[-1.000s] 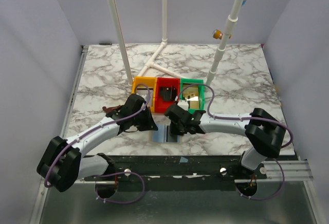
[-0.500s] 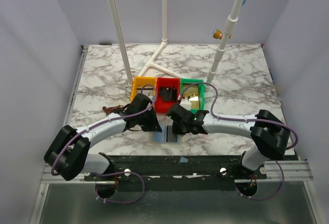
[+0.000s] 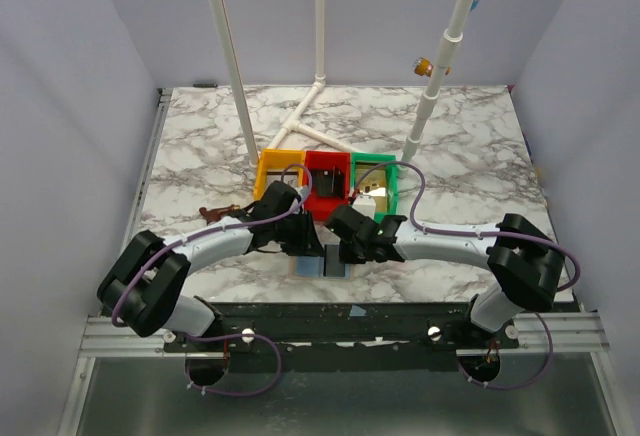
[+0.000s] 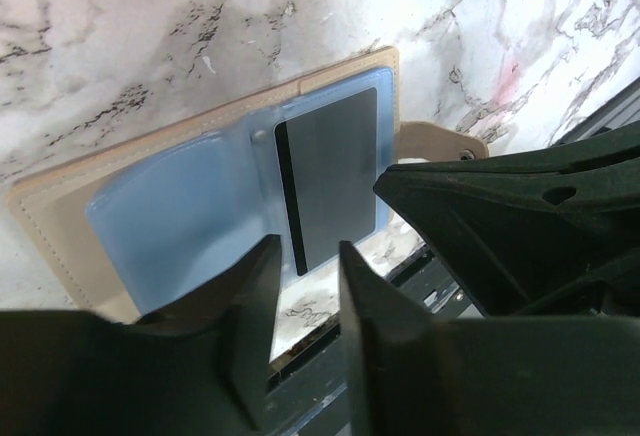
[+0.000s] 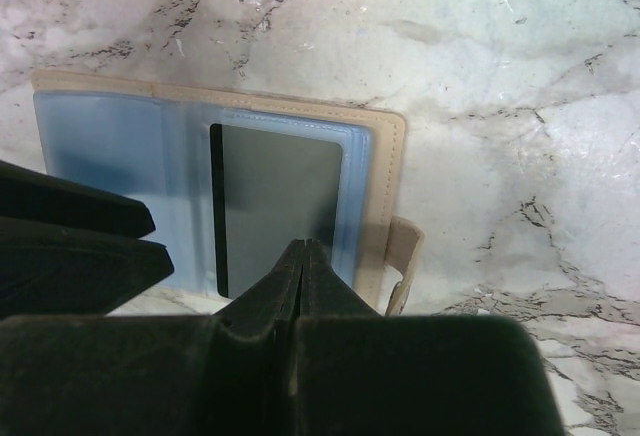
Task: Take the credit cards out of the card holder
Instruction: Remove the credit card from the card holder.
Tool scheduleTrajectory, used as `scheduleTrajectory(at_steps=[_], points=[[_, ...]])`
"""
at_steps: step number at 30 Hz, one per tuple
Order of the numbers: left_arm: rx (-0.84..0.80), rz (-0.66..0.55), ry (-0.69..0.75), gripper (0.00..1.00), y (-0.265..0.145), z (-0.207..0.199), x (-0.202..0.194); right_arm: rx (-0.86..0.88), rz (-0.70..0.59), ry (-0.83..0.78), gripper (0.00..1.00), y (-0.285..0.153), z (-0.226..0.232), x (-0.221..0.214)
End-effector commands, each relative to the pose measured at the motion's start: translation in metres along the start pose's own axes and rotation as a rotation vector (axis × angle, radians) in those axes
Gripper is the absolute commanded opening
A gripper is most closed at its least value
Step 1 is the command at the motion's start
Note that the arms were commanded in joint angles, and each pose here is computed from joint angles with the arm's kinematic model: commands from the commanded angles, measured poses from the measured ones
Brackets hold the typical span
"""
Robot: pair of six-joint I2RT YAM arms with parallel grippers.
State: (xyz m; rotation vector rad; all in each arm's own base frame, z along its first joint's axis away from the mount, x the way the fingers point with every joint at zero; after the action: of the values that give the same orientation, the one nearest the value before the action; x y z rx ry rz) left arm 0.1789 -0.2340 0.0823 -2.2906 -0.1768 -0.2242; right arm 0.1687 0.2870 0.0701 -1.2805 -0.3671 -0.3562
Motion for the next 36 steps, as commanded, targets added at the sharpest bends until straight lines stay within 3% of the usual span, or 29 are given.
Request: scheduleTrajectory(at_steps=[1, 36], points=[[-0.032, 0.013, 0.011, 0.36, 0.005, -0.003, -0.001, -0.045, -0.003, -0.010, 0.01, 0.001, -0.009, -0.004], [-0.022, 0.043, -0.030, 0.35, 0.019, 0.017, -0.014, -0.036, 0.061, -0.034, 0.01, 0.022, 0.000, -0.015]])
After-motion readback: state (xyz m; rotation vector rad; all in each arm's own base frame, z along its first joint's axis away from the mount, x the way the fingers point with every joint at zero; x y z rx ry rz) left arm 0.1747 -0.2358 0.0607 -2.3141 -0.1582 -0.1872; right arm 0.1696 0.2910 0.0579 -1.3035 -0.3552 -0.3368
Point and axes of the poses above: each gripper's point midway between its finger pads, its own y axis out along the fingers, its own z axis along the line the jaws close on, x = y × z, the point moved 4 cm from there along -y, back along the fingers, and after that the axes turned 1 degree about -y, right-handed, at the moved point
